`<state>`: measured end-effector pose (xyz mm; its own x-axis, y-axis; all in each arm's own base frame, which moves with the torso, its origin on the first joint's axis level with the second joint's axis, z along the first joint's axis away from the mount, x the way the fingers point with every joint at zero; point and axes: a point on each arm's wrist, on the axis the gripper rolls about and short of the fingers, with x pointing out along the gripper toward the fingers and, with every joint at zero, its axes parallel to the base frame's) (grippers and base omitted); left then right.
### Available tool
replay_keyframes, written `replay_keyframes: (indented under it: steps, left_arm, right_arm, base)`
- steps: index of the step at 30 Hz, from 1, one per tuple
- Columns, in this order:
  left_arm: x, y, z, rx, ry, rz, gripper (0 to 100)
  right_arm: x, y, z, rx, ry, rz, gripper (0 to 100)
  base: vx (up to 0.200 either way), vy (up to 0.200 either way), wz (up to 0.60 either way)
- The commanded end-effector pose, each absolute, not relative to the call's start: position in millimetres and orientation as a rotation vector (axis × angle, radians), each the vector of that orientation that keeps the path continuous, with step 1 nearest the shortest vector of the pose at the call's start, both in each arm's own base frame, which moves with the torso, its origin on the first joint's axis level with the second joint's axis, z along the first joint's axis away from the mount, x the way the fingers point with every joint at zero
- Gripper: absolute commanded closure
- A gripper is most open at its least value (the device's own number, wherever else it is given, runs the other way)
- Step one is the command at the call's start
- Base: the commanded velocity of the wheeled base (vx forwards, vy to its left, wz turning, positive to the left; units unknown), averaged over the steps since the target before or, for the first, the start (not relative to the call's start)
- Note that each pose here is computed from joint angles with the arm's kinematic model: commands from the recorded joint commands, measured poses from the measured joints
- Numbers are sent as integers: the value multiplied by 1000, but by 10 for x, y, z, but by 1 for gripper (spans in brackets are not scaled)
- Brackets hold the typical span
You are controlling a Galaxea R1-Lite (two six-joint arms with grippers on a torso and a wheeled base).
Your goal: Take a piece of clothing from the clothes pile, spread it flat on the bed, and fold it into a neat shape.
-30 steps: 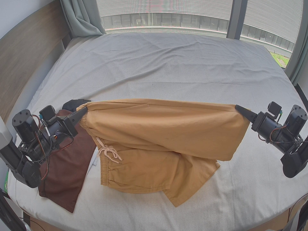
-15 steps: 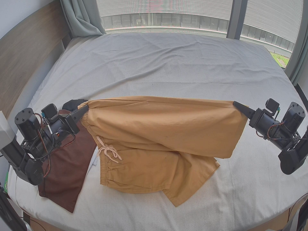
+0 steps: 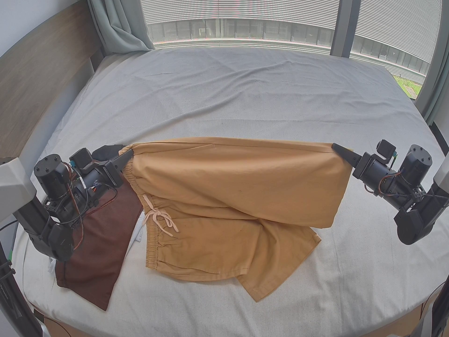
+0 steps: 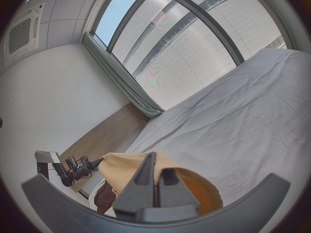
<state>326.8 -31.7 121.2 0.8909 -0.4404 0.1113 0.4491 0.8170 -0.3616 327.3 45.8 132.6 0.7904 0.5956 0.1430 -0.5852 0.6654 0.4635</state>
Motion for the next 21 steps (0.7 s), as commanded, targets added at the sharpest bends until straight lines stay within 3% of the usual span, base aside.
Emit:
replay_keyframes:
  steps: [1, 21]
  left_arm:
    - [3364, -321, 1153, -407, -17, -467, 100]
    - [3727, -329, 961, -464, -22, -436, 100]
  right_arm:
    - [3417, 441, 1225, 520, 31, 655, 100]
    - [3967, 402, 921, 523, 11, 642, 100]
  base:
    - [0, 0, 0]
    - [0, 0, 0]
